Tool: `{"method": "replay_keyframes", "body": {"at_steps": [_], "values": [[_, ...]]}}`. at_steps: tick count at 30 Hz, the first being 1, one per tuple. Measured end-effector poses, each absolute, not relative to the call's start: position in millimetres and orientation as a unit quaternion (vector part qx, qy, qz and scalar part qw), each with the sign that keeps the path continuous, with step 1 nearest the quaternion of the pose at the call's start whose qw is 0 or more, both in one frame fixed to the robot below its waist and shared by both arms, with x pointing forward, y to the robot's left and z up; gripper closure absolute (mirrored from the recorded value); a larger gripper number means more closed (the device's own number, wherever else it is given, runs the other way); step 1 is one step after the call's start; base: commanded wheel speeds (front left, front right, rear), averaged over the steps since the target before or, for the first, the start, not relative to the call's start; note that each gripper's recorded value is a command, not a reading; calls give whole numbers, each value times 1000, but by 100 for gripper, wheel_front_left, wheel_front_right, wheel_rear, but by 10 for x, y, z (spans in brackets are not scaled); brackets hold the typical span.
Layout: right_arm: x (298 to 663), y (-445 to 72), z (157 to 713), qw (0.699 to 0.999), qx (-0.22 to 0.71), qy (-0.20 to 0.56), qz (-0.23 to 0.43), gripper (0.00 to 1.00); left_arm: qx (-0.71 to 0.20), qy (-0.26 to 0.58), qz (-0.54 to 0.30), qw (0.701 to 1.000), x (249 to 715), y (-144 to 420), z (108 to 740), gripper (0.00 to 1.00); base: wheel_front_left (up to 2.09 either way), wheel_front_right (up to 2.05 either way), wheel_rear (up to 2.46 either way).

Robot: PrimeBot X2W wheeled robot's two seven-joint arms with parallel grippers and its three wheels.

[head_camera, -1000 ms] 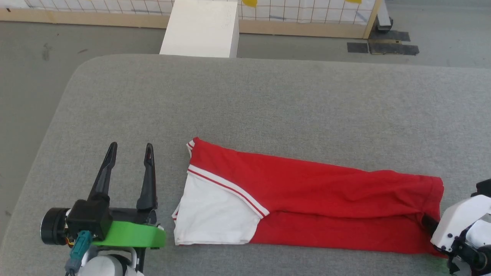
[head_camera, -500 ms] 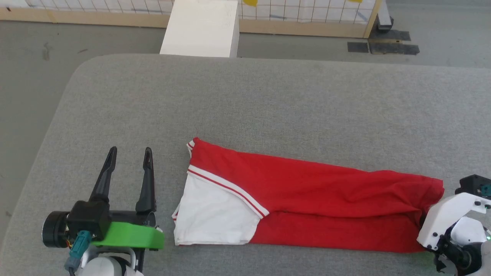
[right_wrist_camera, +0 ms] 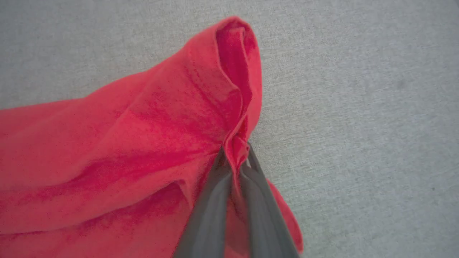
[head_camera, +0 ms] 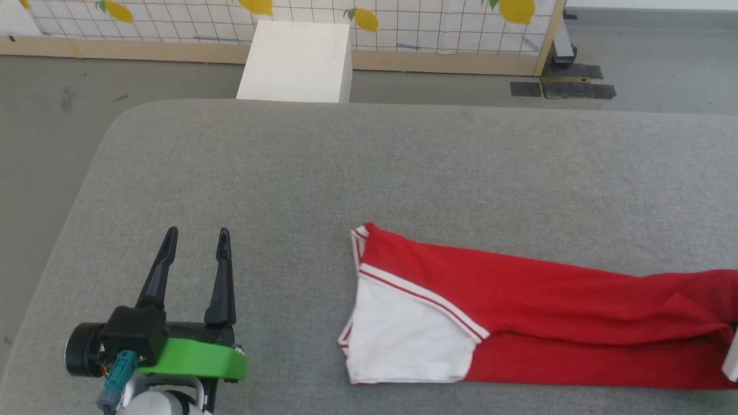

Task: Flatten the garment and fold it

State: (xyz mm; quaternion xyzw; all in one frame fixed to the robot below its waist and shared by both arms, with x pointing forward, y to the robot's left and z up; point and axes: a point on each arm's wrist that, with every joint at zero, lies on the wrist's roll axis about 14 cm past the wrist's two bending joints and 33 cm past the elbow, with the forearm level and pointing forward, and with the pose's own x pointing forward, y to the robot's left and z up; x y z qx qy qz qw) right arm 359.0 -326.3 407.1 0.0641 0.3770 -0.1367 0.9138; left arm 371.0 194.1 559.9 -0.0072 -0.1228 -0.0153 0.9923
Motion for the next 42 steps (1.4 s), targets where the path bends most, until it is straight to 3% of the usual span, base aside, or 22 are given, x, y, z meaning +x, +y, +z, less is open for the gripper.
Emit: {"method": "replay_keyframes", "body": {"at_steps": [8, 22, 35, 42], "values": [[3583, -3092, 4118, 919, 88, 365, -117, 100, -11, -123, -15, 992, 3639, 1941, 5599, 0, 0, 0, 0], [3555, -1958, 4397, 929, 90, 354, 61, 100, -15, -135, -12, 991, 3473, 1968, 5674, 0, 0, 0, 0], [3670, -565, 4613, 888, 151, 356, 250, 100, -14, -119, 17, 993, 3388, 2126, 5573, 0, 0, 0, 0], [3777, -111, 4628, 862, 176, 361, 309, 100, -14, -106, 36, 994, 3330, 2230, 5492, 0, 0, 0, 0]]}}
